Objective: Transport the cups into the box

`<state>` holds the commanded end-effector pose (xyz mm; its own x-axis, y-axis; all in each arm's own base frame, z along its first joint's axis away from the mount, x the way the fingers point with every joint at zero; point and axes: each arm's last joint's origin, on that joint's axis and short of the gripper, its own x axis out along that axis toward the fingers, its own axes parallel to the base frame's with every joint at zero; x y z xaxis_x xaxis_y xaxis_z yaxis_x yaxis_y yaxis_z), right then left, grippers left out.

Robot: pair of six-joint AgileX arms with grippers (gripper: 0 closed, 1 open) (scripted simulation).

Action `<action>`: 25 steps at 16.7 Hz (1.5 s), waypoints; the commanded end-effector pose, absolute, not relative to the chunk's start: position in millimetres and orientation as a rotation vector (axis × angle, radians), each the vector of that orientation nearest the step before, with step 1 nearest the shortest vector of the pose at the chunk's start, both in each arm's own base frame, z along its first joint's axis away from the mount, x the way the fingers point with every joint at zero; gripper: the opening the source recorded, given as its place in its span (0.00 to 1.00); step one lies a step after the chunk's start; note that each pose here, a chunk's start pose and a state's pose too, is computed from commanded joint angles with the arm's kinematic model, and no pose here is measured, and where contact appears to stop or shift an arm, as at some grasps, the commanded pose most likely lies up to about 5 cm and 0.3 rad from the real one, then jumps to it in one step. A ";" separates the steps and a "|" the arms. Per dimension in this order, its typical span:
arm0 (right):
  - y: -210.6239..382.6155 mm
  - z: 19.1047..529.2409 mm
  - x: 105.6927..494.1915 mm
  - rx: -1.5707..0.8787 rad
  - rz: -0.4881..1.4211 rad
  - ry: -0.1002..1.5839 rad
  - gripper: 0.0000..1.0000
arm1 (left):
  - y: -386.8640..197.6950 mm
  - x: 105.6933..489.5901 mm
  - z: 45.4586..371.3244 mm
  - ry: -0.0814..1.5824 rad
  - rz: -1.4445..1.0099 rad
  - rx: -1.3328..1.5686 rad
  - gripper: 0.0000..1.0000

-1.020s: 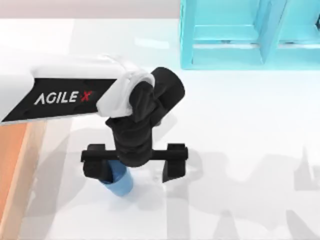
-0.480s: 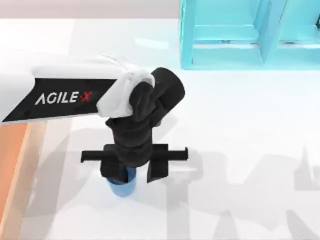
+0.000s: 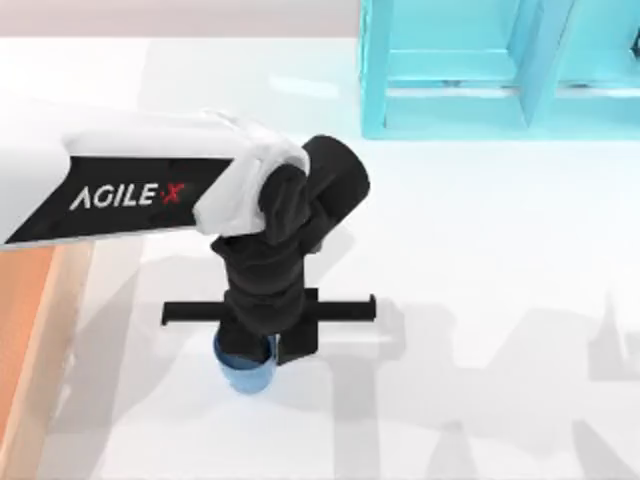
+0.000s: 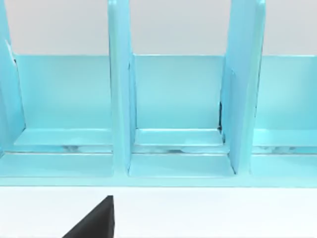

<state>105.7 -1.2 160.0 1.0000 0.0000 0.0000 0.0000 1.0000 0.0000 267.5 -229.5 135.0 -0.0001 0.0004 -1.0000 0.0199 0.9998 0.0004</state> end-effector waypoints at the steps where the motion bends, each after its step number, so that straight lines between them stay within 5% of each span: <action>1: -1.2 160.0 105.7 0.000 0.000 0.000 1.00 | -229.5 267.5 135.0 1.571 -0.015 0.016 0.00; 7: -1.2 160.0 105.7 0.000 0.000 0.000 1.00 | -218.1 271.8 145.6 1.572 -0.003 0.005 0.00; 16: -1.2 160.0 105.7 0.000 0.000 0.000 1.00 | -132.5 270.1 231.8 1.574 -0.014 0.017 0.00; 25: -1.2 160.0 105.7 0.000 0.000 0.000 1.00 | -121.1 277.1 236.4 1.577 -0.016 0.024 0.00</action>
<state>105.7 -1.2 160.0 1.0000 0.0000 0.0000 0.0000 1.0000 0.0000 277.1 -121.1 236.4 -0.0061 0.0054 -1.0000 0.0255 0.9997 0.0053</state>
